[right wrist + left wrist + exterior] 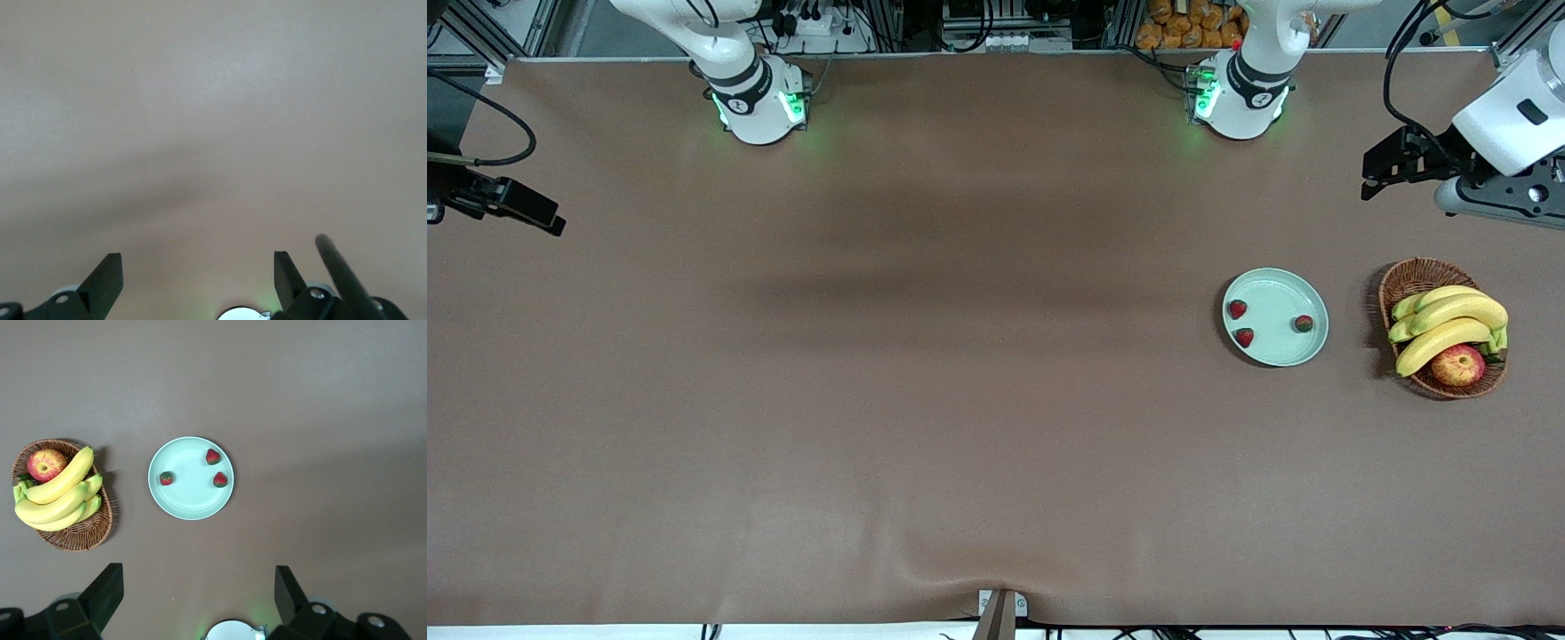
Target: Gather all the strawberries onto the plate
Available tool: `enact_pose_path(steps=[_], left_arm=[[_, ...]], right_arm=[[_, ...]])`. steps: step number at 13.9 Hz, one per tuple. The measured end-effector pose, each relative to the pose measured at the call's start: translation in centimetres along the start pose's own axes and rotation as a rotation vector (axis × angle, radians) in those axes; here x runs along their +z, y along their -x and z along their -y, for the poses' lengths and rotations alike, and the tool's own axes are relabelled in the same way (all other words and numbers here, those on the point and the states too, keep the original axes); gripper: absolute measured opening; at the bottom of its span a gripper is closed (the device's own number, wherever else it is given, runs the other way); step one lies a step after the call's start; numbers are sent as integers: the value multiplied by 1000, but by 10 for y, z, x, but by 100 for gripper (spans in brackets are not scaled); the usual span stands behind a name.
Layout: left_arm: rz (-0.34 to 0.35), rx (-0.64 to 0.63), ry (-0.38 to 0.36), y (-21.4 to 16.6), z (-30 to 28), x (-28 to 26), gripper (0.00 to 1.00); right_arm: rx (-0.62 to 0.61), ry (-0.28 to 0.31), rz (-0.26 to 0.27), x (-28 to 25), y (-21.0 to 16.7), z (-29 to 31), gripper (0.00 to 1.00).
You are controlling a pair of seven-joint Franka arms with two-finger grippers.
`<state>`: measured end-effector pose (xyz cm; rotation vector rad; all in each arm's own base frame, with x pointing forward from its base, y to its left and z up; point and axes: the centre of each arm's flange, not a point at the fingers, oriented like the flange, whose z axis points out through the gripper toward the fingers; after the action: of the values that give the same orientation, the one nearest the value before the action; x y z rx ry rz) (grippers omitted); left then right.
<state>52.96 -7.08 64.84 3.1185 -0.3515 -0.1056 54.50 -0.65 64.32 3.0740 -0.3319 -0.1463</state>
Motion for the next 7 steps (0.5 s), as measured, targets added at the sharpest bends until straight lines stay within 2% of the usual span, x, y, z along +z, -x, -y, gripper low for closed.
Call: enact_pose_path(steps=[7], left_arm=[[-1,4,0,-1,-2,0,100]], right_arm=[[-5,-5,-5,-1,0,3,100]])
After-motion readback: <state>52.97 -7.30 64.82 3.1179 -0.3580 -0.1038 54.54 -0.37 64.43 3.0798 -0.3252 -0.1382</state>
